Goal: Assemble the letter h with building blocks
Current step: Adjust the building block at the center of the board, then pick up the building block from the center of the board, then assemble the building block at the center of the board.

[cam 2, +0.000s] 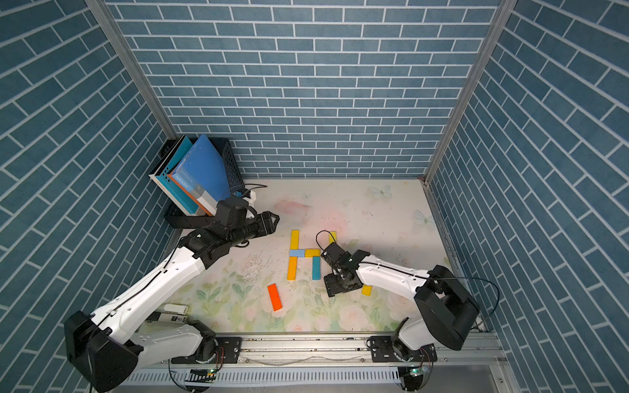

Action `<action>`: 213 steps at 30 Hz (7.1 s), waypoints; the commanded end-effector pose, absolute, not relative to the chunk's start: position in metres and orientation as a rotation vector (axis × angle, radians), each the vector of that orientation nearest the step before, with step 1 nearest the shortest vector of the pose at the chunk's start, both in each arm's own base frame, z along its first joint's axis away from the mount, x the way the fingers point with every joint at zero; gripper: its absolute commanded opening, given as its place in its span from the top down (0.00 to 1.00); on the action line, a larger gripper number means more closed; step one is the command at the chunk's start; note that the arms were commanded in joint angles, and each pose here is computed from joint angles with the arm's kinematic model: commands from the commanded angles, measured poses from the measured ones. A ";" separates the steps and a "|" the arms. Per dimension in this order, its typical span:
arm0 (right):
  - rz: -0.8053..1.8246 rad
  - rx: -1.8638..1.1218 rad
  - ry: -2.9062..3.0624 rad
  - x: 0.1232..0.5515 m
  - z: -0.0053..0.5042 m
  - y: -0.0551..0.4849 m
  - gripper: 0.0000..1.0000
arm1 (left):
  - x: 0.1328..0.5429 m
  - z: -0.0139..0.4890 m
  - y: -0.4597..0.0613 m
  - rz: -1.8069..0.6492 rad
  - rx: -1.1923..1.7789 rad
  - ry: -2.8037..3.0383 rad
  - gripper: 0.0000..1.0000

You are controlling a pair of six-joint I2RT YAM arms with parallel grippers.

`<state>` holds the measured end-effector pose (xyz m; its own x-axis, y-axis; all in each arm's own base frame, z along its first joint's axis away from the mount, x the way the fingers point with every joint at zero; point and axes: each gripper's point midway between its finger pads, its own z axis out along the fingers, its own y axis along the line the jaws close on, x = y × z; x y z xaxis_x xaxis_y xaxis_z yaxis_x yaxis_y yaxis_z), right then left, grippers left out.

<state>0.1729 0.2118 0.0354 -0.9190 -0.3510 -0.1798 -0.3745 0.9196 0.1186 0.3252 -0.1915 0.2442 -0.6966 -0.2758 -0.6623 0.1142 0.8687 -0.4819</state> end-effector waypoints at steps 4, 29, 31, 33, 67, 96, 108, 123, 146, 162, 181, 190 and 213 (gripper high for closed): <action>0.019 -0.547 2.952 0.169 0.027 0.183 0.33 | 0.321 0.231 -0.195 -0.683 -0.096 2.295 0.36; 0.035 -0.581 2.859 0.192 0.038 0.206 0.14 | 0.318 0.210 -0.187 -0.599 -0.078 2.359 0.38; -0.051 -0.594 2.872 0.195 0.032 0.199 0.11 | 0.318 0.209 -0.187 -0.604 -0.080 2.361 0.38; -0.131 -0.606 2.892 0.195 0.025 0.193 0.09 | 0.318 0.209 -0.188 -0.609 -0.078 2.360 0.38; 0.336 -0.441 2.955 0.204 0.012 0.204 0.22 | 0.319 0.196 -0.192 -0.621 -0.073 2.395 0.38; 0.138 -0.438 2.987 0.199 0.001 0.190 0.37 | 0.320 0.185 -0.194 -0.611 -0.076 2.425 0.39; 0.201 -0.374 2.902 0.218 0.033 0.194 0.48 | 0.321 0.189 -0.193 -0.608 -0.076 2.418 0.39; 0.171 -0.090 2.799 0.317 0.057 0.134 0.48 | 0.321 0.184 -0.193 -0.606 -0.072 2.425 0.39; 0.257 -0.081 2.833 0.328 0.026 0.150 0.21 | 0.320 0.171 -0.191 -0.588 -0.081 2.447 0.39; 0.243 -0.014 2.835 0.334 0.023 0.149 0.40 | 0.320 0.171 -0.190 -0.579 -0.079 2.445 0.39; 0.212 -0.121 2.847 0.314 0.021 0.151 0.45 | 0.322 0.170 -0.191 -0.576 -0.082 2.446 0.40; 0.139 -0.079 2.844 0.316 0.023 0.143 0.32 | 0.323 0.172 -0.191 -0.574 -0.082 2.444 0.39; 0.424 0.177 2.746 0.342 0.048 0.143 0.13 | 0.320 0.169 -0.188 -0.550 -0.057 2.454 0.39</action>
<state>0.3443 0.1395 0.0521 -0.9236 0.1487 -0.3533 0.0513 0.9613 0.2706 0.3190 -0.1931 0.1723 -0.8097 -0.1767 -0.5596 0.0925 0.9032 -0.4191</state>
